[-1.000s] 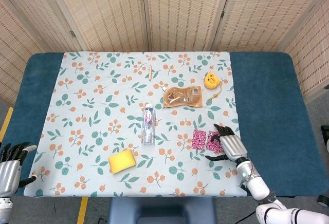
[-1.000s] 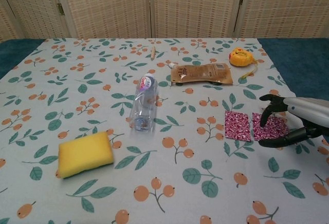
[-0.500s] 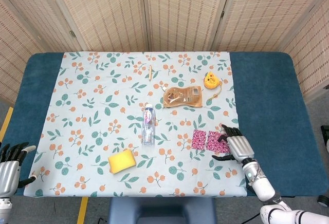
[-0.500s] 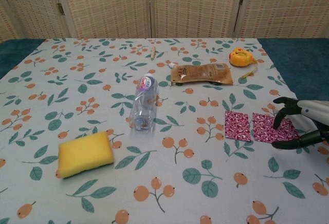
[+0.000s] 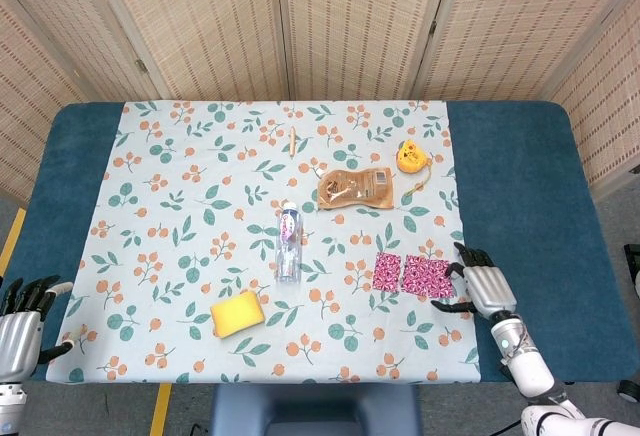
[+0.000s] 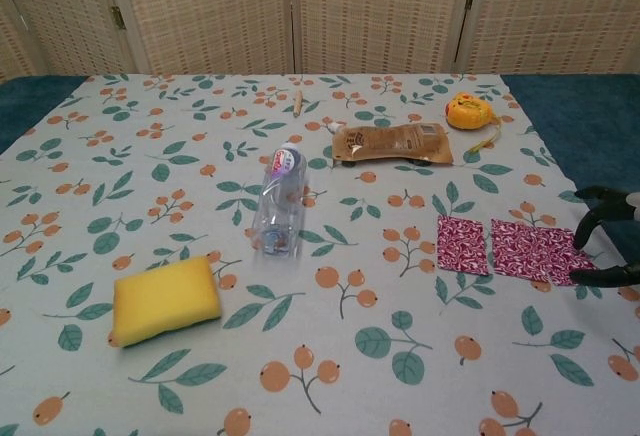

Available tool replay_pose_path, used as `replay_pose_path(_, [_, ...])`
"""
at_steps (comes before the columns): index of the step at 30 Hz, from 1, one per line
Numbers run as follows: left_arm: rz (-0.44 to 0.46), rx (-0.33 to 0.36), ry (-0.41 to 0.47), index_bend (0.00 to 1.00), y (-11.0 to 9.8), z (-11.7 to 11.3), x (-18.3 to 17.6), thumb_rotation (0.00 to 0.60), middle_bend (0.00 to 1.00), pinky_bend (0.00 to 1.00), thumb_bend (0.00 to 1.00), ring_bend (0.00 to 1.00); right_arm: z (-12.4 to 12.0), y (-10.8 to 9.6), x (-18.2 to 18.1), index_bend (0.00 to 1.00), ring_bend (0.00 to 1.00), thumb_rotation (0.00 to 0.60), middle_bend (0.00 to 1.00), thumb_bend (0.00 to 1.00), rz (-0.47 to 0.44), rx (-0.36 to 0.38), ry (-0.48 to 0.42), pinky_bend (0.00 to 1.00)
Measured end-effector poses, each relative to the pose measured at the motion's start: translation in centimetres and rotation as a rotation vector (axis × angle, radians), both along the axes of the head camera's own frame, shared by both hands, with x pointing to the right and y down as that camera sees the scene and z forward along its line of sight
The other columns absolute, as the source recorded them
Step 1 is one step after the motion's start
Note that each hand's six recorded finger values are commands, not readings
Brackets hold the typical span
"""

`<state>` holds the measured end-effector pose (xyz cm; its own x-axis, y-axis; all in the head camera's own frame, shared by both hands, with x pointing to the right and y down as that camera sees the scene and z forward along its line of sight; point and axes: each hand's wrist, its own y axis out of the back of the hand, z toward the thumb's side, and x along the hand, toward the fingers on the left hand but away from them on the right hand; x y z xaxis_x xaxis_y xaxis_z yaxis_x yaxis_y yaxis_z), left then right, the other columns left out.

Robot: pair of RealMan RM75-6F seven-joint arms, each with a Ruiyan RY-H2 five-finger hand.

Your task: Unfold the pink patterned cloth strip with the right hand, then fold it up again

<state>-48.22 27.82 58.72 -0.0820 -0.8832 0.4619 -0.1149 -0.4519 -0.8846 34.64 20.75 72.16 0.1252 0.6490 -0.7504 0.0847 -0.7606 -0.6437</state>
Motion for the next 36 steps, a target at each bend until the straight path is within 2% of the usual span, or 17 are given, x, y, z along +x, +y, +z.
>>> replay_pose_path(7, [-0.001, 0.001, -0.001, 0.28, 0.0, -0.1, 0.0, 0.600, 0.19, 0.00, 0.33, 0.15, 0.2, -0.5, -2.1, 0.34, 0.00, 0.271, 0.02, 0.17, -0.035, 0.010, -0.040, 0.00])
replay_pose_path(14, [-0.006, -0.002, -0.005, 0.28, 0.1, -0.1, -0.3, 0.600, 0.19, 0.00, 0.33, 0.15, 1.1, -0.7, -2.7, 0.34, 0.00, 0.268, 0.02, 0.17, -0.046, -0.007, -0.034, 0.00])
replay_pose_path(28, [-0.005, -0.005, 0.000, 0.29, 0.1, 0.2, -0.2, 0.600, 0.19, 0.00, 0.33, 0.15, 0.9, -0.3, 0.0, 0.34, 0.00, 0.267, 0.02, 0.17, -0.006, -0.009, 0.025, 0.00])
replay_pose_path(36, [-0.005, -0.003, -0.001, 0.29, 0.1, 0.1, -0.2, 0.600, 0.19, 0.00, 0.33, 0.15, 0.2, -0.6, -0.4, 0.34, 0.00, 0.271, 0.02, 0.17, -0.005, 0.012, 0.000, 0.00])
